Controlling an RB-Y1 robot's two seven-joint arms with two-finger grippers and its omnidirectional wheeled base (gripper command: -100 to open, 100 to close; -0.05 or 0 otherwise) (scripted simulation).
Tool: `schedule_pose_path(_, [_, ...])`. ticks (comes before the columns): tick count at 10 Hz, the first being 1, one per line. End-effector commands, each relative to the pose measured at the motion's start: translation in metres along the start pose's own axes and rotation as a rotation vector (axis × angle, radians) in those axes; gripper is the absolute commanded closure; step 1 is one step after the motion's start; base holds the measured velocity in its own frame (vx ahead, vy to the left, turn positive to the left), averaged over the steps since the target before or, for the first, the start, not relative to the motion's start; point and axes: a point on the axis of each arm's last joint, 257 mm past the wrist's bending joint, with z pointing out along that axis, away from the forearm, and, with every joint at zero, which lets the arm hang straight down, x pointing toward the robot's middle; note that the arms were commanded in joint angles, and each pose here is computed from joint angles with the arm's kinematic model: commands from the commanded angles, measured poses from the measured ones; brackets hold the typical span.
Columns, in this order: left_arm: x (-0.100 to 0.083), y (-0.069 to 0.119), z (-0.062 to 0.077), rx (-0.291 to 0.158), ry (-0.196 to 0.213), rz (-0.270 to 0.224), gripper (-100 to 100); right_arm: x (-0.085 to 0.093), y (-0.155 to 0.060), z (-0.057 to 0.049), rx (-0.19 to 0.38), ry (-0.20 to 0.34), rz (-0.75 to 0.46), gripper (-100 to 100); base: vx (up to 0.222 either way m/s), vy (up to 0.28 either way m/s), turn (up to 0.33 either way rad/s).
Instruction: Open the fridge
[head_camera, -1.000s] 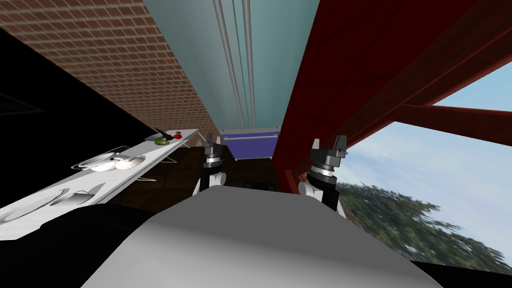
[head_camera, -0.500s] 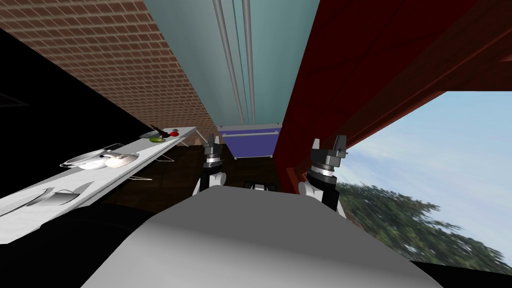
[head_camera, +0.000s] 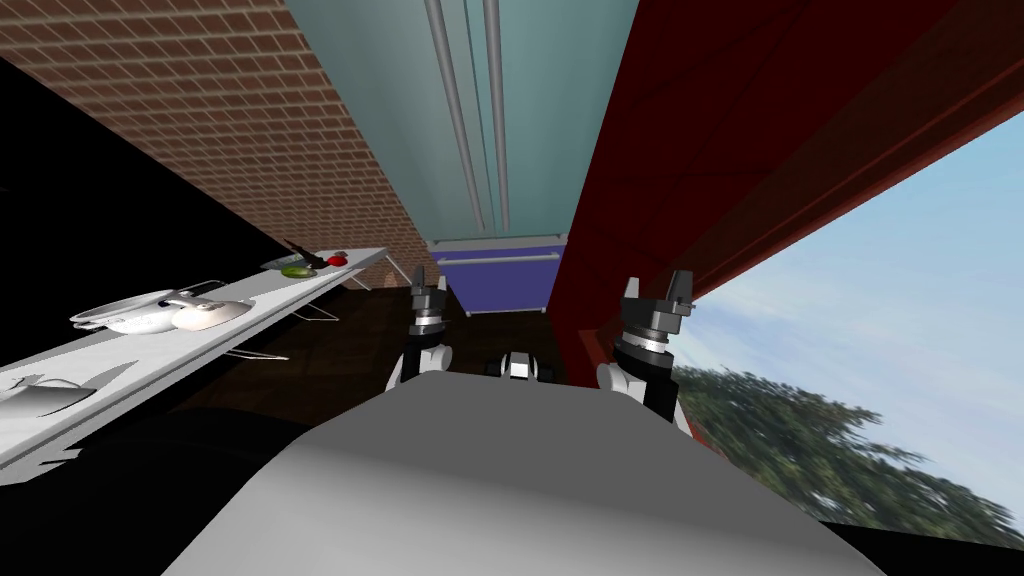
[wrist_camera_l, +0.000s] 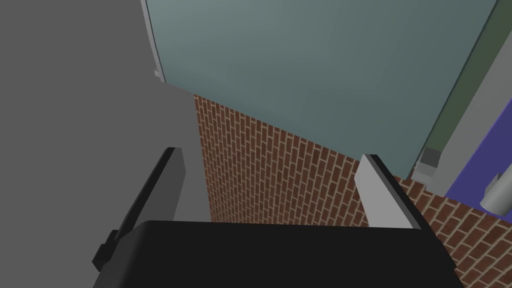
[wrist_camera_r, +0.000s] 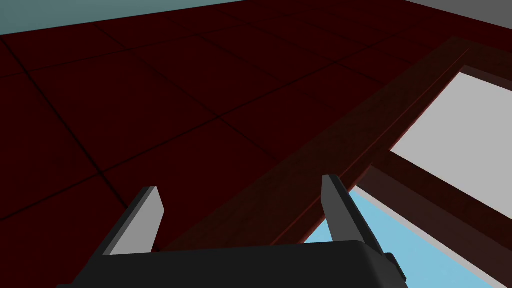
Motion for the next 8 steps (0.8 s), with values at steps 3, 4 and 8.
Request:
schedule_pose_path(3, [-0.002, 0.026, -0.007, -0.014, 0.026, 0.011, -100, 0.0, 0.0, 0.0, 0.0, 0.0, 0.0, 0, 0.108, -0.002, -0.006])
schedule_pose_path(4, [-0.003, 0.033, -0.009, -0.017, 0.028, 0.012, -100, 0.0, 0.0, 0.0, 0.0, 0.0, 0.0, 0, 0.102, -0.011, -0.007])
schedule_pose_path(8, [-0.006, 0.058, -0.018, -0.025, 0.037, 0.015, -100, 0.0, 0.0, 0.0, 0.0, 0.0, 0.0, 0, 0.122, -0.012, -0.008])
